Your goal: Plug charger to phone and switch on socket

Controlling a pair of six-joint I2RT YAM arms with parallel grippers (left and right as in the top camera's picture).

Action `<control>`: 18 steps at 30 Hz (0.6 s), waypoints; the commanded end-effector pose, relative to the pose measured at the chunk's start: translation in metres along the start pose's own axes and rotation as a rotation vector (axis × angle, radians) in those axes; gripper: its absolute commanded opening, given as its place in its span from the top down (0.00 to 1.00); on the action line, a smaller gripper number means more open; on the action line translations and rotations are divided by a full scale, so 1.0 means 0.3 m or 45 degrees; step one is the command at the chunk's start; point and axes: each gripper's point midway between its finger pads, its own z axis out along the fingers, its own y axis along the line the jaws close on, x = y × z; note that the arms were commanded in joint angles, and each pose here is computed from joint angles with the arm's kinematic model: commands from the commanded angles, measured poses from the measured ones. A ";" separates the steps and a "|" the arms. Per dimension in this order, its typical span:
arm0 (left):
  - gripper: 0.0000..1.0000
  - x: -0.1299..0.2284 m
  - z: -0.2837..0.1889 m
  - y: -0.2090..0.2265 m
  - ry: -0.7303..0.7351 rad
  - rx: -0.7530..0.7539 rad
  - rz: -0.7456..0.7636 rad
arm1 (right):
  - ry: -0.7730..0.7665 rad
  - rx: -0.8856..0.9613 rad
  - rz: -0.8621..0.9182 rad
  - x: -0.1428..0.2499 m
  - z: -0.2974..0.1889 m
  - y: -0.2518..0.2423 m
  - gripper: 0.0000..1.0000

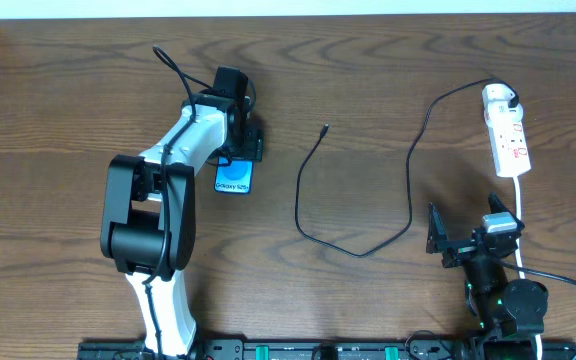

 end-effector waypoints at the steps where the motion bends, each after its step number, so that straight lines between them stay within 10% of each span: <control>1: 0.22 0.114 0.073 0.048 0.160 -0.095 -0.048 | -0.002 0.007 -0.010 0.001 -0.001 -0.003 0.01; 18: 0.21 0.183 0.055 0.081 0.261 -0.159 -0.240 | -0.002 0.007 -0.010 0.001 -0.001 -0.003 0.01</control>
